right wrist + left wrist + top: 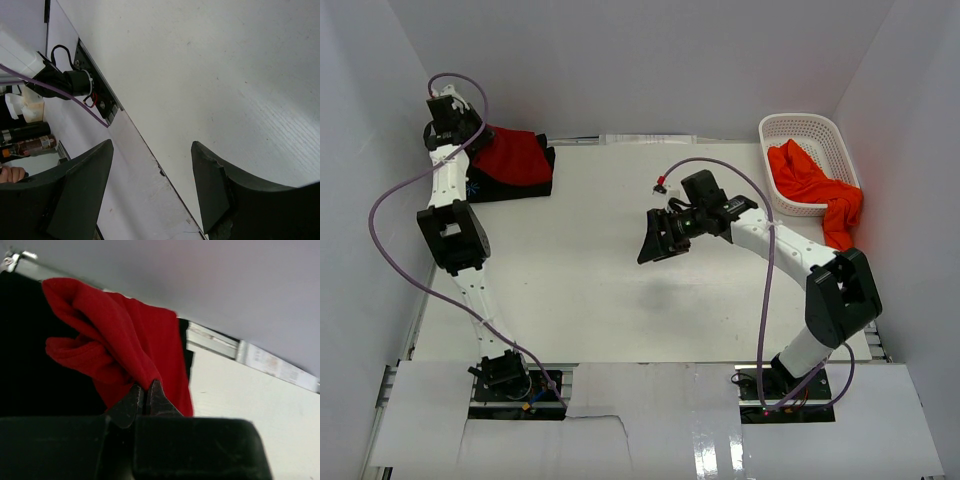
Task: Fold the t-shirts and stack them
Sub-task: Put the neatly folded tshirt into the corner of the board with the left arm
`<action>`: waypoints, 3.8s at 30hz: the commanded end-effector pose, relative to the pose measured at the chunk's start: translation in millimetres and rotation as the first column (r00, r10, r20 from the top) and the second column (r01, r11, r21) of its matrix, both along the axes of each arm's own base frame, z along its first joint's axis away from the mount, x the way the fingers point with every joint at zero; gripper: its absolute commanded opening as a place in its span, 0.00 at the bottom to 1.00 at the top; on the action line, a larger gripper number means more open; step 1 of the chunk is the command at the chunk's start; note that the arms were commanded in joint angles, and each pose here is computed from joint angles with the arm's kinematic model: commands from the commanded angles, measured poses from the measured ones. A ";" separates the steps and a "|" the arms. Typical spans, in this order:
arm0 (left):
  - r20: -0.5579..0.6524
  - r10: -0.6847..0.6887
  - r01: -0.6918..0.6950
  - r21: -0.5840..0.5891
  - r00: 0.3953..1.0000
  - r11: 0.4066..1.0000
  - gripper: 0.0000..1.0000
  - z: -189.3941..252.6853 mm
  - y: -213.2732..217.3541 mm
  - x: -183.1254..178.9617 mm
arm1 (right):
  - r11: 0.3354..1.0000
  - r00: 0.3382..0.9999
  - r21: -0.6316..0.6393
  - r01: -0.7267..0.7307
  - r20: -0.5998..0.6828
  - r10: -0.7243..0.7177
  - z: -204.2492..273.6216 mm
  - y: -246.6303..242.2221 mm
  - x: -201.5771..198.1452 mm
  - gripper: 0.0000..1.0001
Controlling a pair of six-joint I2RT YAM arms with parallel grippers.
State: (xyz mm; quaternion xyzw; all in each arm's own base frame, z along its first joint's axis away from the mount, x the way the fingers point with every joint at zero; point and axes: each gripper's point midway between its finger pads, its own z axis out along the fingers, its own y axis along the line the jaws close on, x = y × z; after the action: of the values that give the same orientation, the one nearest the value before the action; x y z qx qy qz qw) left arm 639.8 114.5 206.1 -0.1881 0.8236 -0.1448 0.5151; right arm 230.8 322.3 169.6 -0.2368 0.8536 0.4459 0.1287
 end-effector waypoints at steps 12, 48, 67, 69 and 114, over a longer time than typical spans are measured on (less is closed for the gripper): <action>-0.093 0.327 -0.316 0.113 0.941 0.942 0.00 -40.2 97.4 -24.5 | 0.999 0.998 0.012 -0.041 -0.041 0.041 -6.1 13.5 0.7 0.70; 0.135 0.310 -0.337 0.288 0.941 0.897 0.91 59.0 14.2 -42.7 | 0.994 0.992 0.003 -0.109 -0.058 0.109 -12.1 20.5 -29.1 0.68; 0.117 0.568 -0.553 0.453 0.814 0.699 0.00 -49.9 73.9 -47.3 | 0.991 0.989 -0.018 -0.130 -0.075 0.129 -3.3 22.0 -35.0 0.66; 0.102 0.573 -0.545 0.479 0.813 0.688 0.00 -62.0 77.7 -45.5 | 0.991 0.988 -0.024 -0.134 -0.081 0.131 -4.8 22.0 -35.8 0.66; 0.159 0.566 -0.574 0.418 0.809 0.704 0.00 -73.5 123.7 -53.9 | 0.978 0.973 -0.056 -0.203 -0.123 0.195 -4.1 33.2 -54.7 0.66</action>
State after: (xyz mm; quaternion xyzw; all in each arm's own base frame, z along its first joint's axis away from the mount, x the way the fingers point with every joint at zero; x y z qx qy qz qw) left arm 585.0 239.2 79.4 -0.3037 0.7566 0.2290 0.5319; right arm 179.8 351.9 155.7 -0.2849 0.8573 0.4286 0.0174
